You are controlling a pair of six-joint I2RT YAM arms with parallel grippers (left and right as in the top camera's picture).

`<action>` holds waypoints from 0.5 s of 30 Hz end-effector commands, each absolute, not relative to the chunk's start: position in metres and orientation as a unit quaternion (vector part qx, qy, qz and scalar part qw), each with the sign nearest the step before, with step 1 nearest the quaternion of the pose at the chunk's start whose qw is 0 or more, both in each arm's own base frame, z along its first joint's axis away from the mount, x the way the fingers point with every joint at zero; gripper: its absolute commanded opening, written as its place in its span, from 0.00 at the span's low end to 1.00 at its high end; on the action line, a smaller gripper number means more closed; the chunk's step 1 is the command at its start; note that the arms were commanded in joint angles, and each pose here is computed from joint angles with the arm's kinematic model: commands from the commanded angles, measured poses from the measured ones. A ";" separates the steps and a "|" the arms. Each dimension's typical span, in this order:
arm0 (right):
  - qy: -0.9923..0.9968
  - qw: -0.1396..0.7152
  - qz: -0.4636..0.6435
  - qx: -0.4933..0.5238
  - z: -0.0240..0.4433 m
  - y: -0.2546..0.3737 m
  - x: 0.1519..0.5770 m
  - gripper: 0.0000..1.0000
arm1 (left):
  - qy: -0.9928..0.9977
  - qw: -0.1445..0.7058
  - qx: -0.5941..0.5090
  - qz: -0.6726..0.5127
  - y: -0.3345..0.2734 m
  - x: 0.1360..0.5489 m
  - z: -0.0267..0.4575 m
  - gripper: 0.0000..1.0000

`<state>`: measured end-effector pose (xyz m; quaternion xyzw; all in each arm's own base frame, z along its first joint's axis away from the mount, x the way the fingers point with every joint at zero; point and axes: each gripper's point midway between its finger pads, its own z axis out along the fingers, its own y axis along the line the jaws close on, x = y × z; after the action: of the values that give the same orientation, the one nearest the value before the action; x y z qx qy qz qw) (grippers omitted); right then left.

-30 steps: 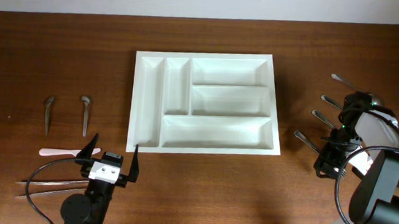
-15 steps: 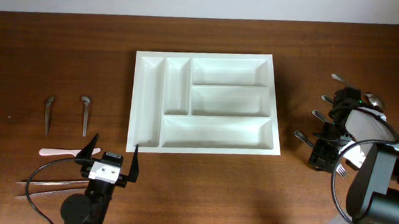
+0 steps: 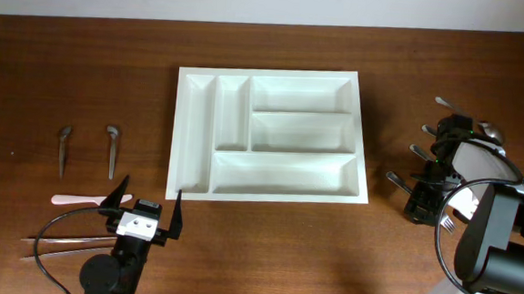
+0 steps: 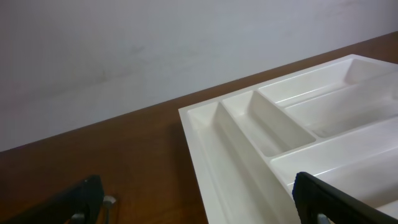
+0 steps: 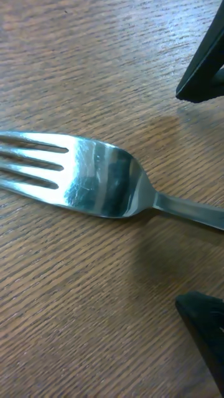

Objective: Pack container
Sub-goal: 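Lower the right gripper and grasp the nearer silver fork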

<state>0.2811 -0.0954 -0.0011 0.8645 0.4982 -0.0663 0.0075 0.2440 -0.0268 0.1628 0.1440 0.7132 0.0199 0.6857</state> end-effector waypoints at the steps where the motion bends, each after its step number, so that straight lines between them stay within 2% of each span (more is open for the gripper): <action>1: 0.493 -0.013 -0.097 0.865 -0.020 -0.092 0.268 0.99 | 0.713 0.685 0.150 0.020 -0.028 0.244 0.161 0.99; 5: 0.493 -0.014 -0.097 0.864 -0.020 -0.092 0.268 1.00 | 0.713 0.685 0.150 0.020 -0.028 0.244 0.161 0.99; 7: 0.493 -0.015 -0.098 0.864 -0.020 -0.092 0.267 0.91 | 0.713 0.685 0.150 0.020 -0.028 0.244 0.161 0.99; 8: 0.493 -0.015 -0.098 0.864 -0.020 -0.092 0.267 0.82 | 0.713 0.685 0.150 0.020 -0.028 0.244 0.161 0.99; 11: 0.493 -0.015 -0.098 0.864 -0.020 -0.092 0.267 0.66 | 0.713 0.685 0.150 0.020 -0.028 0.244 0.161 0.99; 15: 0.493 -0.016 -0.097 0.864 -0.020 -0.092 0.267 0.52 | 0.713 0.685 0.150 0.020 -0.028 0.244 0.161 0.99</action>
<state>0.2844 -0.0987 -0.0025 0.8668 0.4937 -0.0689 0.0160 0.2440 -0.0268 0.1628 0.1440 0.7132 0.0199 0.6857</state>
